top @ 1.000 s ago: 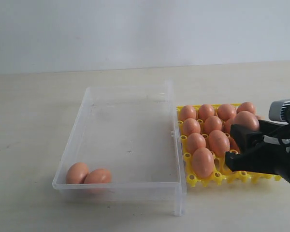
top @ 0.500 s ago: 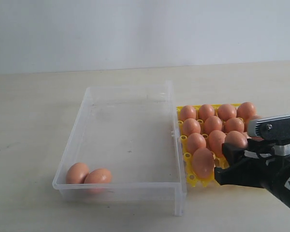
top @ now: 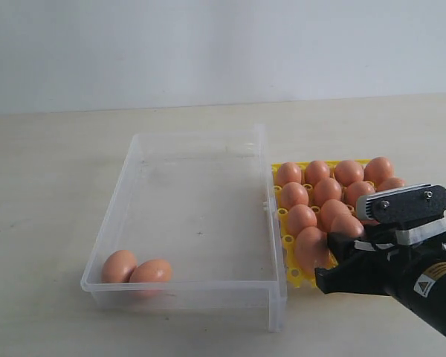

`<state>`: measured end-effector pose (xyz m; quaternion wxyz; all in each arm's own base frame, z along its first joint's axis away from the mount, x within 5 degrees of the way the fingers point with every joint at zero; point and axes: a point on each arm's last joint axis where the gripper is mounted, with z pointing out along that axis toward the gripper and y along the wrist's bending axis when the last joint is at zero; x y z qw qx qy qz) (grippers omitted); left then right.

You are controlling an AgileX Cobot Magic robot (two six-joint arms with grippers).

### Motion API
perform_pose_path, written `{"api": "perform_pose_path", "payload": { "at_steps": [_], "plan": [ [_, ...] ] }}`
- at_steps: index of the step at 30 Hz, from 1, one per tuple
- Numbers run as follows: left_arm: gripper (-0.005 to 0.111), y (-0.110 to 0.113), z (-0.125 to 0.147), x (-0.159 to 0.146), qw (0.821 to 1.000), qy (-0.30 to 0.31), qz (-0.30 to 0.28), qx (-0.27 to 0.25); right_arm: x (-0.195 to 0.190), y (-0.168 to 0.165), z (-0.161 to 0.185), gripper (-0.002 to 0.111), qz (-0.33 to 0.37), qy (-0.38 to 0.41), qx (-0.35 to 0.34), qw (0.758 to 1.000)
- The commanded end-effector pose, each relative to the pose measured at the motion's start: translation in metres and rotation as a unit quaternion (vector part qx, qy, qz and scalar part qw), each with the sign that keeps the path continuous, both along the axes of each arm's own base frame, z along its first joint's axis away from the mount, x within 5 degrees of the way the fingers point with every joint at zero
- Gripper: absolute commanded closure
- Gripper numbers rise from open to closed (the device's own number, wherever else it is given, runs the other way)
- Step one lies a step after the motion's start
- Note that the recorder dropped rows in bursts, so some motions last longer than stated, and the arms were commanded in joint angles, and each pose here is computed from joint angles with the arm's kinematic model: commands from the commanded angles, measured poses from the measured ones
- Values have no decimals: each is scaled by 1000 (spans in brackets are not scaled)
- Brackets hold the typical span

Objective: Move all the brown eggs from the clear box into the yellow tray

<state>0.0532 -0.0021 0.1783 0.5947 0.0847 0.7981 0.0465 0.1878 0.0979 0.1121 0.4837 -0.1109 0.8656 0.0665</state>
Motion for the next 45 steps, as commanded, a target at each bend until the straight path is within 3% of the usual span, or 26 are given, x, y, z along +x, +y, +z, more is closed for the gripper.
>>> {"api": "perform_pose_path", "payload": {
  "at_steps": [1,4,10,12,19,22,28,31,33,36,41,44,45],
  "plan": [
    [107,0,2,0,1000,-8,0,0,3,0,0,108,0,-8,1,1000],
    [107,0,2,0,1000,-8,0,0,3,1,0,97,2,-9,-1,1000],
    [107,0,2,0,1000,-8,0,0,2,0,0,44,0,-7,-1,1000],
    [107,0,2,0,1000,-8,0,0,2,0,1,39,6,-8,-11,1000],
    [107,0,2,0,1000,-8,0,0,-4,-4,28,50,25,-29,-31,999],
    [107,0,2,0,1000,-8,0,0,-12,-8,61,65,44,-81,-37,995],
    [107,0,2,0,1000,-8,0,0,-19,-4,139,104,99,-164,-21,981],
    [107,0,2,0,1000,-8,0,0,-10,11,179,108,133,-173,8,976],
    [107,0,2,0,1000,-8,0,0,1,30,193,108,168,-117,39,978],
    [107,0,2,0,1000,-8,0,0,24,63,191,108,218,36,51,974],
    [107,0,2,0,1000,-8,0,0,70,104,169,108,187,259,-66,945],
    [107,0,2,0,1000,-8,0,0,96,130,148,108,156,334,-97,925],
    [107,0,2,0,1000,-8,0,0,104,154,135,102,165,372,-94,908]
  ]
}}
